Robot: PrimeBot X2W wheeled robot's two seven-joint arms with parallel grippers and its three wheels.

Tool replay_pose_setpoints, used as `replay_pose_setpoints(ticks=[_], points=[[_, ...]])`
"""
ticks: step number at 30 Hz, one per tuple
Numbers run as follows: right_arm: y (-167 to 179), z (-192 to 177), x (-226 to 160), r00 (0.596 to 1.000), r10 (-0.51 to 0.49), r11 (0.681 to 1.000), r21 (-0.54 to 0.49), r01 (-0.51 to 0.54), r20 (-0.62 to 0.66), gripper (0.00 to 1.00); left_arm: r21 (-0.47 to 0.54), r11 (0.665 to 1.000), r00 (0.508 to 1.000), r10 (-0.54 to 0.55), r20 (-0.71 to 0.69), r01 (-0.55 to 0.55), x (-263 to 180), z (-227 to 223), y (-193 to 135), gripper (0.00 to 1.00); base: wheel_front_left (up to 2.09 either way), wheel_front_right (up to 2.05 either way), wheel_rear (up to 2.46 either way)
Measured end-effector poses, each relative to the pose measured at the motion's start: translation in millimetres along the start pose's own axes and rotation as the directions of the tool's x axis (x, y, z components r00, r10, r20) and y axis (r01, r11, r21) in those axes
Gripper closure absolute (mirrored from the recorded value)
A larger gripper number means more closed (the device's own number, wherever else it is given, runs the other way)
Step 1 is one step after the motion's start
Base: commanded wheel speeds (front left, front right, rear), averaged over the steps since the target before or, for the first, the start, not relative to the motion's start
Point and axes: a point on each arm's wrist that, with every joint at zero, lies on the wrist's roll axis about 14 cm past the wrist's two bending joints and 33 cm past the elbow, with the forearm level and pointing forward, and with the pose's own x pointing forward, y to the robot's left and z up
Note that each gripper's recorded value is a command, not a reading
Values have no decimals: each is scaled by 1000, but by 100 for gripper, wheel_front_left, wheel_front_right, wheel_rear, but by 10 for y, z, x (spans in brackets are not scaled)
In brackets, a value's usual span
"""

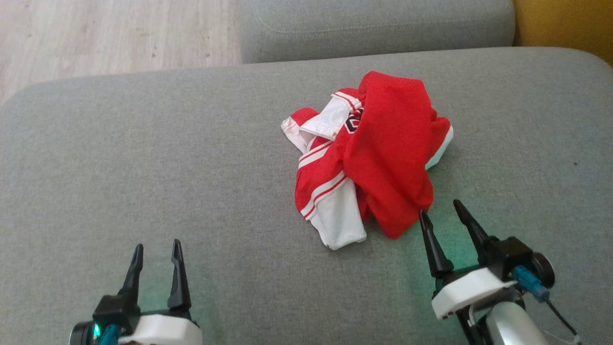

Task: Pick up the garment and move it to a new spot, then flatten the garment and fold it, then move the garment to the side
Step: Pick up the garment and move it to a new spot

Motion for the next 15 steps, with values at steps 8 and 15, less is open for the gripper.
replay_pose_setpoints(ticks=[8,15], points=[[15,-68,-64,1000,-1,1000,5,1,-18,0,-35,987,987,-158,3,158,62,15,-413,0,0,0,0],[11,-213,-41,998,0,1000,20,1,-63,0,-9,868,860,-490,142,496,531,624,-1552,0,0,0,0]])
